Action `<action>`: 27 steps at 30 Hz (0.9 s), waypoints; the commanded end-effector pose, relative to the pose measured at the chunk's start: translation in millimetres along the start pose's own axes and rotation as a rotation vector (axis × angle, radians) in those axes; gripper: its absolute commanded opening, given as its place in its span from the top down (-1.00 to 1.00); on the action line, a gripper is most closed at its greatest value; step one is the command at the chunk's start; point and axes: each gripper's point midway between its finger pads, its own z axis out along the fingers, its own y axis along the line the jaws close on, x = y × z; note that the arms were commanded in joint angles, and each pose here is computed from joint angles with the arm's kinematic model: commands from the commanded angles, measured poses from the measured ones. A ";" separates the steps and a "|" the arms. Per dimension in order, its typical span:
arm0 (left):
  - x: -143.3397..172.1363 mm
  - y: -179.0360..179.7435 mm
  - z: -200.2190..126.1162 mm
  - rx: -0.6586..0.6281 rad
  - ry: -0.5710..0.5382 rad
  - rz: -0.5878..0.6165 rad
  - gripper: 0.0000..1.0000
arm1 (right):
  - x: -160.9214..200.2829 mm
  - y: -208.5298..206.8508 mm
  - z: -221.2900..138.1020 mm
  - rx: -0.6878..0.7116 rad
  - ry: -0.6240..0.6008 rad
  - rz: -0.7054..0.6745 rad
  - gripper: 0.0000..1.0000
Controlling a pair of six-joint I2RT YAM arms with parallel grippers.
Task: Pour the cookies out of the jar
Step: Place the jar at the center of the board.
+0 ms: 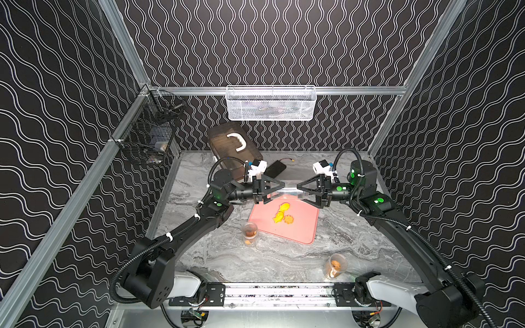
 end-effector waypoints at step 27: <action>10.6 -6.7 3.3 0.028 0.042 0.021 0.16 | -5.4 7.1 0.0 -0.033 -0.013 -0.044 -0.58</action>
